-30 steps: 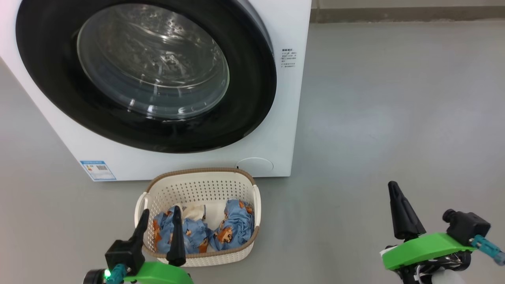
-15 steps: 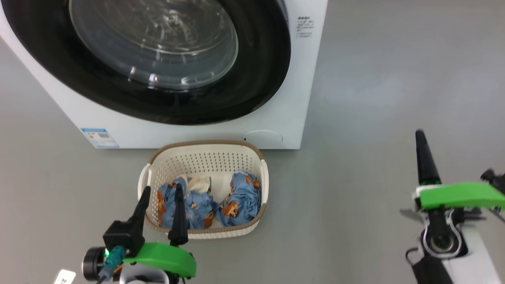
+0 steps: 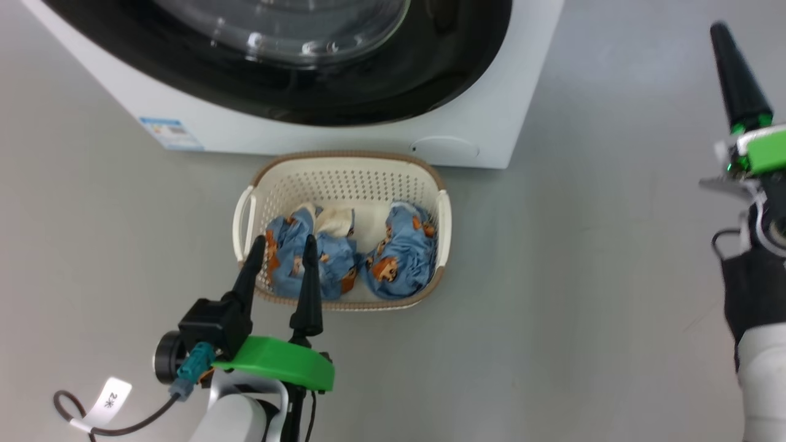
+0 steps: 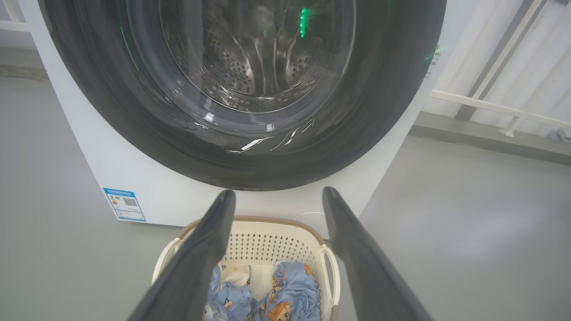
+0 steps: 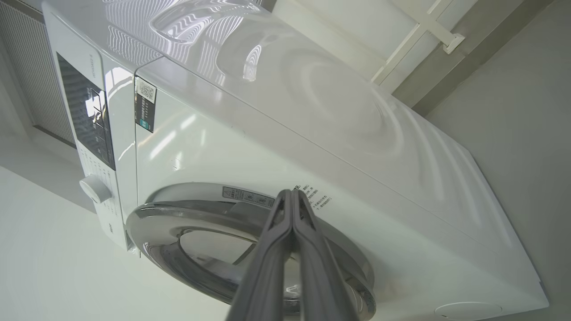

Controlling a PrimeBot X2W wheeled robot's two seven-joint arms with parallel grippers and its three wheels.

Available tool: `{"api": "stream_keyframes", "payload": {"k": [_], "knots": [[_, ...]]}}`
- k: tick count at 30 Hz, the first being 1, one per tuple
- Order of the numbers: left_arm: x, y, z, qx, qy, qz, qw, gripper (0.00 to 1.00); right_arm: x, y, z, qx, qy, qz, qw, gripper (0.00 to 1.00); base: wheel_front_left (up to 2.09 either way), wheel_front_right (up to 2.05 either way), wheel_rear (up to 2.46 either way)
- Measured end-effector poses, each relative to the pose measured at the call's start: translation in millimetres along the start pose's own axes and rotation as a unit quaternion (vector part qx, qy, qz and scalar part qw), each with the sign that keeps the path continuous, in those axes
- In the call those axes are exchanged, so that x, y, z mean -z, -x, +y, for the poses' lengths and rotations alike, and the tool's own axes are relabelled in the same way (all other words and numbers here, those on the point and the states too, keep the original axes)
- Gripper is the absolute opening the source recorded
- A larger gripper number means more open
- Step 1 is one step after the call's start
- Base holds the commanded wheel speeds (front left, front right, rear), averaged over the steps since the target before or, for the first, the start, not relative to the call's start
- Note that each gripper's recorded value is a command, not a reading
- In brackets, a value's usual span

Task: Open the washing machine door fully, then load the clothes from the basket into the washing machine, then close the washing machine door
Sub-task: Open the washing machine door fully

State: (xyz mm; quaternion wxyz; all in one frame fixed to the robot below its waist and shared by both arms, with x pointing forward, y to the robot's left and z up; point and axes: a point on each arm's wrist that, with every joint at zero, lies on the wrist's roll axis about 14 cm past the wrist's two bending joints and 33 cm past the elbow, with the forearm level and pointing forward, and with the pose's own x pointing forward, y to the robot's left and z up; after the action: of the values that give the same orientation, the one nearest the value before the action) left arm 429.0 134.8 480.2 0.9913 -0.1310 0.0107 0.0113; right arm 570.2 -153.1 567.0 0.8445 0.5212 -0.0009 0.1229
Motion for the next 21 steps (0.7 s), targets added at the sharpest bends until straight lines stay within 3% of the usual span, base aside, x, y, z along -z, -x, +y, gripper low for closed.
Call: {"api": "stream_keyframes", "payload": {"k": [9,21], "knots": [[16,-9,10,-0.016,0.001,0.021,1.000,1.00,28,-62,5,-0.028,-0.030,0.071,0.997,0.00,0.00,0.00,0.00],[32,-9,29,-0.045,0.001,0.045,0.998,1.00,82,-116,19,-0.054,-0.103,0.169,0.979,0.00,0.00,0.00,0.00]]}}
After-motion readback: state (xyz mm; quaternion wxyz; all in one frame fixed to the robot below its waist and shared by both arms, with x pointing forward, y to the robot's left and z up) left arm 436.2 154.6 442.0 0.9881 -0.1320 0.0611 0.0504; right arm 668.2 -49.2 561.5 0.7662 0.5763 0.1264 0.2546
